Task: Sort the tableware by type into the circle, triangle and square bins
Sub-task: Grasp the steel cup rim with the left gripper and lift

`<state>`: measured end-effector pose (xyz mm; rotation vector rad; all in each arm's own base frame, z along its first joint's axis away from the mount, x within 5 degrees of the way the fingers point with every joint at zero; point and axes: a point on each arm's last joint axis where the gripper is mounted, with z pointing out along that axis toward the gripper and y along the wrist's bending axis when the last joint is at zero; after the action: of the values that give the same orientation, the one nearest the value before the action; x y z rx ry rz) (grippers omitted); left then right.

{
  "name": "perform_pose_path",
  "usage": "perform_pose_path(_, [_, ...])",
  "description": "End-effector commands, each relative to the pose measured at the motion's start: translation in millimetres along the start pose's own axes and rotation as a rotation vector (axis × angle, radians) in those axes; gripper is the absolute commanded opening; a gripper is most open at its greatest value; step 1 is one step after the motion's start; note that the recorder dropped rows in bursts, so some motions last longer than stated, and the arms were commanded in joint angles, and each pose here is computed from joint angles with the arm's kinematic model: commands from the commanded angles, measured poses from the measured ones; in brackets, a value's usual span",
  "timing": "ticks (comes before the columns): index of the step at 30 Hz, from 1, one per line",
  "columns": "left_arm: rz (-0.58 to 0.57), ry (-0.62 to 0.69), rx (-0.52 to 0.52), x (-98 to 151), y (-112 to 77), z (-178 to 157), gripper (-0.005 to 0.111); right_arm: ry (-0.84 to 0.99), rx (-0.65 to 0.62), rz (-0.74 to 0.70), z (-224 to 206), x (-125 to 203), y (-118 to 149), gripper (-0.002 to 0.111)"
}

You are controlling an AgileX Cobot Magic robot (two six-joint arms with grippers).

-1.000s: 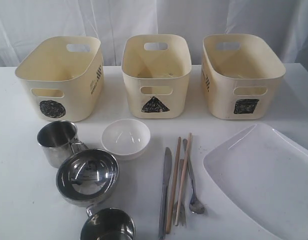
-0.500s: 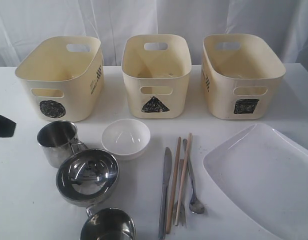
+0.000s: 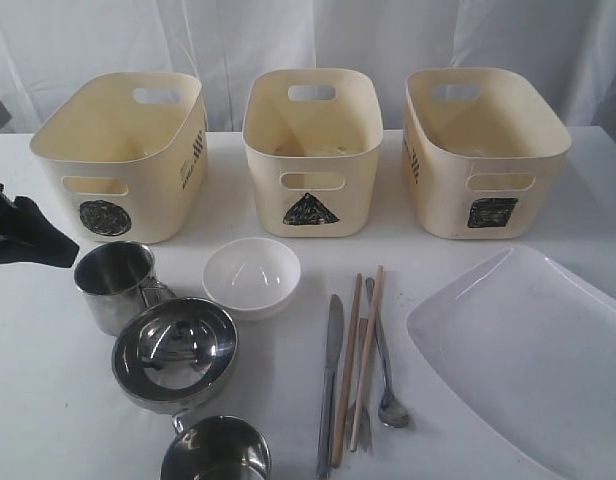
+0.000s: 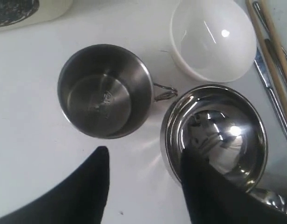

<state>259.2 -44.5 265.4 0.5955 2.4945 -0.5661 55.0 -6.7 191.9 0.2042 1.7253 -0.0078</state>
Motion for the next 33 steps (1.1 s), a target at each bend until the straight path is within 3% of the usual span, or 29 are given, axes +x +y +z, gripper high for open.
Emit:
perform_pose_path(1, [0.031, 0.005, -0.02, -9.9, 5.5, 1.8, 0.059, -0.005, -0.007, 0.003, 0.1, 1.2, 0.2, 0.0])
perform_pose_path(12, [0.044, 0.088, -0.063, -16.3, 30.9, 28.2, 0.059, -0.005, -0.007, 0.003, 0.1, 1.2, 0.2, 0.0])
perform_pose_path(22, [0.143, 0.092, -0.04, -39.9, 19.4, 61.9, 0.059, -0.005, -0.007, 0.003, 0.1, 1.2, 0.2, 0.0])
perform_pose_path(24, [0.193, 0.099, -0.062, -39.9, 22.4, 72.0, 0.059, -0.005, -0.007, 0.003, 0.1, 1.2, 0.2, 0.0])
perform_pose_path(33, [0.19, 0.141, -0.076, -37.2, 31.4, 85.5, 0.059, -0.005, -0.007, 0.003, 0.1, 1.2, 0.2, 0.0])
